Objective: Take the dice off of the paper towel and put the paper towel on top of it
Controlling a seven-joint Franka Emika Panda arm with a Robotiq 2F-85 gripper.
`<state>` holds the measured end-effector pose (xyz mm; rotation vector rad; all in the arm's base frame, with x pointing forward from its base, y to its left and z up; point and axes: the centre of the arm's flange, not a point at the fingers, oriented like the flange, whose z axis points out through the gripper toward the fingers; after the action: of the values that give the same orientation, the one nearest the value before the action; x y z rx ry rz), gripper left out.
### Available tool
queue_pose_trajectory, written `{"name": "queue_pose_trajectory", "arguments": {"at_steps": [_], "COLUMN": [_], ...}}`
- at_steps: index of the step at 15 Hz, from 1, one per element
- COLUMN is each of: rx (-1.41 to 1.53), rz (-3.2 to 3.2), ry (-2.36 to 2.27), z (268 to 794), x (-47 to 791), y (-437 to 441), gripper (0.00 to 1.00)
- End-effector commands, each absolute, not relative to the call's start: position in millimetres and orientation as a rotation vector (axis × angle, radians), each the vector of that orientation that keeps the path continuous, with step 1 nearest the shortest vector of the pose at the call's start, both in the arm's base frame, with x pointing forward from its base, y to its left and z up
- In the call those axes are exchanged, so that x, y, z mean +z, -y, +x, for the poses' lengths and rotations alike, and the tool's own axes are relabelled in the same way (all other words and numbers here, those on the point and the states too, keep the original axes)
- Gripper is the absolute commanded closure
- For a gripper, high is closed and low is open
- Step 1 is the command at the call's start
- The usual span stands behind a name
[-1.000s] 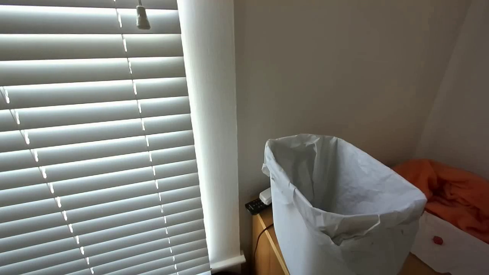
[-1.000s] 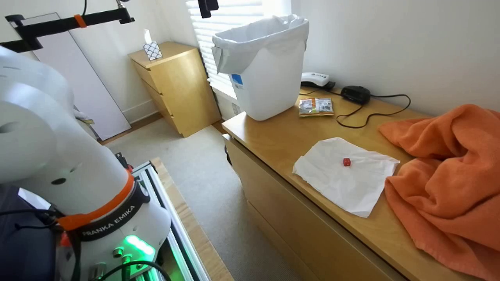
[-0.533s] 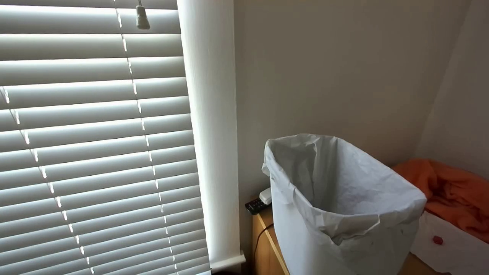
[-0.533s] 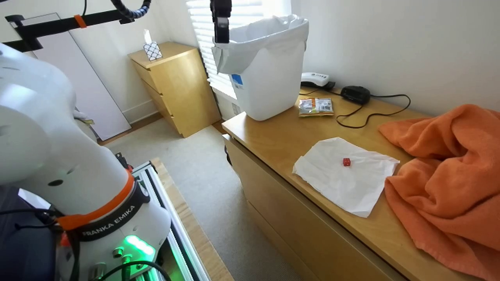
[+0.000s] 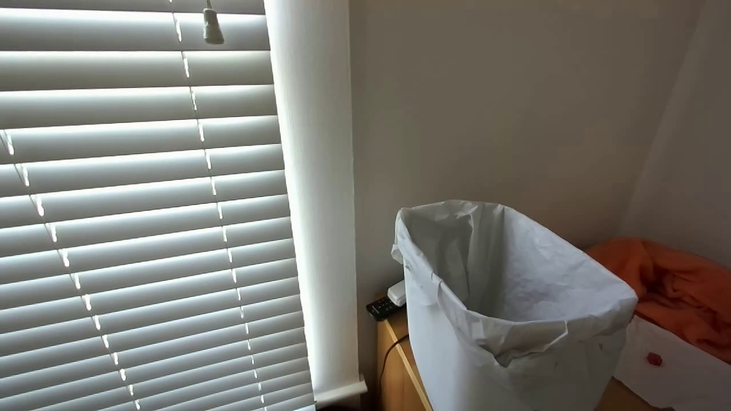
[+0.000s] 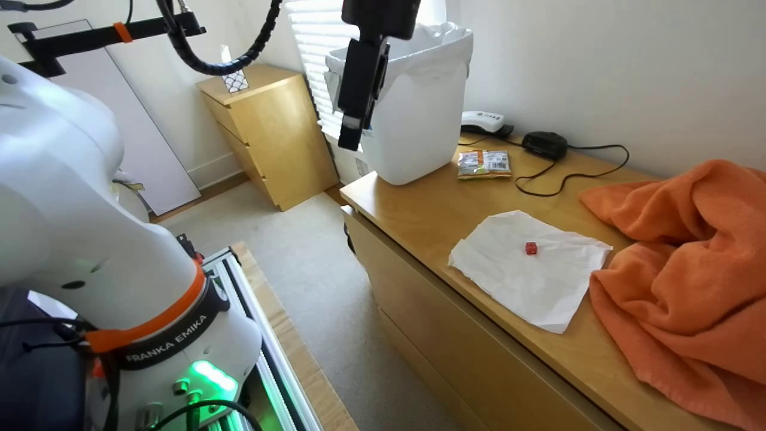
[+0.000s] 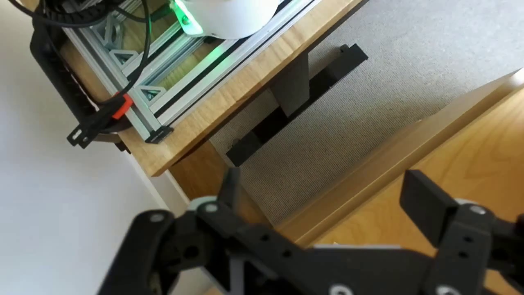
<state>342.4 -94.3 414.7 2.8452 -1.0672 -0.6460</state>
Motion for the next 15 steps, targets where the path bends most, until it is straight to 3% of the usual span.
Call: {"name": "queue_pose_trajectory", "arguments": {"at_steps": [1,8,12,15], "rx": [-0.673,-0.686,-0.750,-0.609], "rz": [2.863,2.857,2.817,2.827], "ry": [1.206,1.169,1.183,1.276], "z": [345.6,345.5,346.3,348.7], "x": [399.7,401.3,356.0,320.5], "y": [107.1,108.1,129.6,149.5], "gripper": [0.00,0.00,0.00,0.00]}}
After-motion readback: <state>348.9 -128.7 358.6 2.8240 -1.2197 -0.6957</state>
